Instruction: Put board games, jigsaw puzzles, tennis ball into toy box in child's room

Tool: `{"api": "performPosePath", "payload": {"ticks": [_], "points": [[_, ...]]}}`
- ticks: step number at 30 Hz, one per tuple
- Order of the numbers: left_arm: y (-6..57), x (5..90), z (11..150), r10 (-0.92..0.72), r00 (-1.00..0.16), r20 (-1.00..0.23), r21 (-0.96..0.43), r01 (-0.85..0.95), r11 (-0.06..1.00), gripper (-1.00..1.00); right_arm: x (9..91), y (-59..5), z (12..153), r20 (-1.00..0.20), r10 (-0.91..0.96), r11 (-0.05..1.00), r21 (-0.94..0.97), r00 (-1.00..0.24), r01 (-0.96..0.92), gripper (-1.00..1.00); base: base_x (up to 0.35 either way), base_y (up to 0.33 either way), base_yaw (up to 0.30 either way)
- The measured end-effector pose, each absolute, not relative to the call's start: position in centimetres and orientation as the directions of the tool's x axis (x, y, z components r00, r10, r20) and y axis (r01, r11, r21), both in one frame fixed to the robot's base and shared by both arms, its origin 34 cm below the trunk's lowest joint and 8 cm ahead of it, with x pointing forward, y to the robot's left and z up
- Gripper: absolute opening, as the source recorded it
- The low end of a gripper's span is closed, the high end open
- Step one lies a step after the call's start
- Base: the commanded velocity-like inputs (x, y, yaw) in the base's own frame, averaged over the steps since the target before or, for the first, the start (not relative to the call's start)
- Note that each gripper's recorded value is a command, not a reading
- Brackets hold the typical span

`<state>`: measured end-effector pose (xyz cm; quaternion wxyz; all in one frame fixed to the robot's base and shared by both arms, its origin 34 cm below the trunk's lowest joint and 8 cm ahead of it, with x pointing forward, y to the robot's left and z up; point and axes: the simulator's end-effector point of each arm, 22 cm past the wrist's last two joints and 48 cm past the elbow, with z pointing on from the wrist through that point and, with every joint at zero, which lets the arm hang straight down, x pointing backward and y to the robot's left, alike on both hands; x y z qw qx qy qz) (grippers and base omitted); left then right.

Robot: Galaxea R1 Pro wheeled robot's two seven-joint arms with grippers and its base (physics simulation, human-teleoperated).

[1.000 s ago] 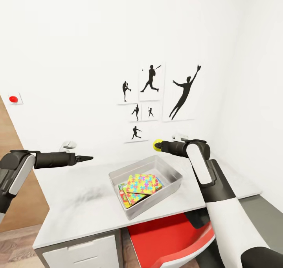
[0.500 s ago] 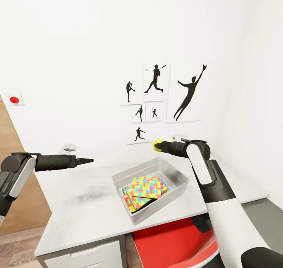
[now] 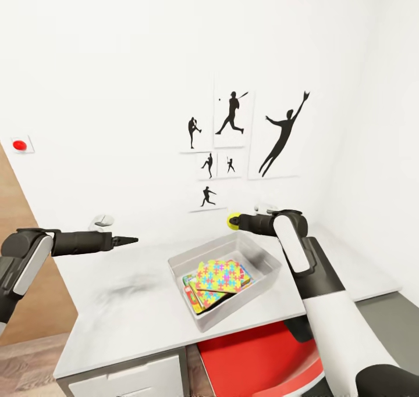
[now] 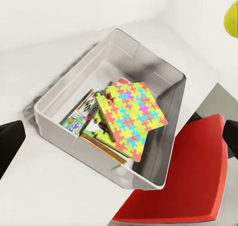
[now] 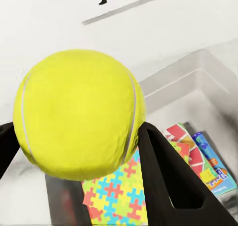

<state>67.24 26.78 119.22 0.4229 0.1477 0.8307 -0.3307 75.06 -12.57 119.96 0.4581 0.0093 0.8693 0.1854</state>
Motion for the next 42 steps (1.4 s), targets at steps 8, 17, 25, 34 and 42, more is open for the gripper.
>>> {"api": "performPosePath", "payload": {"ticks": [8, 17, 25, 34, 42], "points": [[26.9, 67.5, 118.5, -0.035, -0.609, -0.793, -0.431, 0.519, 0.739, 1.00, 77.0, -13.3, 116.3, -0.735, 0.195, 0.939, 0.330, -0.649, -0.092, -1.00, 0.000, 0.000, 0.000], [26.9, 67.7, 117.6, -0.034, -0.621, -0.783, -0.437, 0.512, 0.740, 1.00, 79.1, -13.4, 113.4, -0.683, 0.220, 0.943, 0.333, -0.696, -0.029, -1.00, 0.000, 0.000, 0.000], [27.0, 67.7, 116.3, -0.034, -0.638, -0.769, -0.448, 0.500, 0.741, 1.00, 80.2, -15.0, 111.9, -0.676, 0.207, 0.959, 0.283, -0.708, 0.010, -1.00, 0.000, 0.000, 0.000], [27.0, 67.9, 115.3, -0.035, -0.652, -0.758, -0.456, 0.491, 0.742, 1.00, 81.7, -17.5, 112.7, -0.724, 0.146, 0.986, 0.165, -0.675, 0.035, -1.00, 0.000, 0.000, 0.000], [27.5, 68.2, 114.7, -0.047, -0.660, -0.750, -0.469, 0.478, 0.743, 1.00, 82.1, -18.3, 111.8, -0.718, 0.143, 0.987, 0.151, -0.681, 0.048, -1.00, 0.000, 0.000, 0.000]]}}
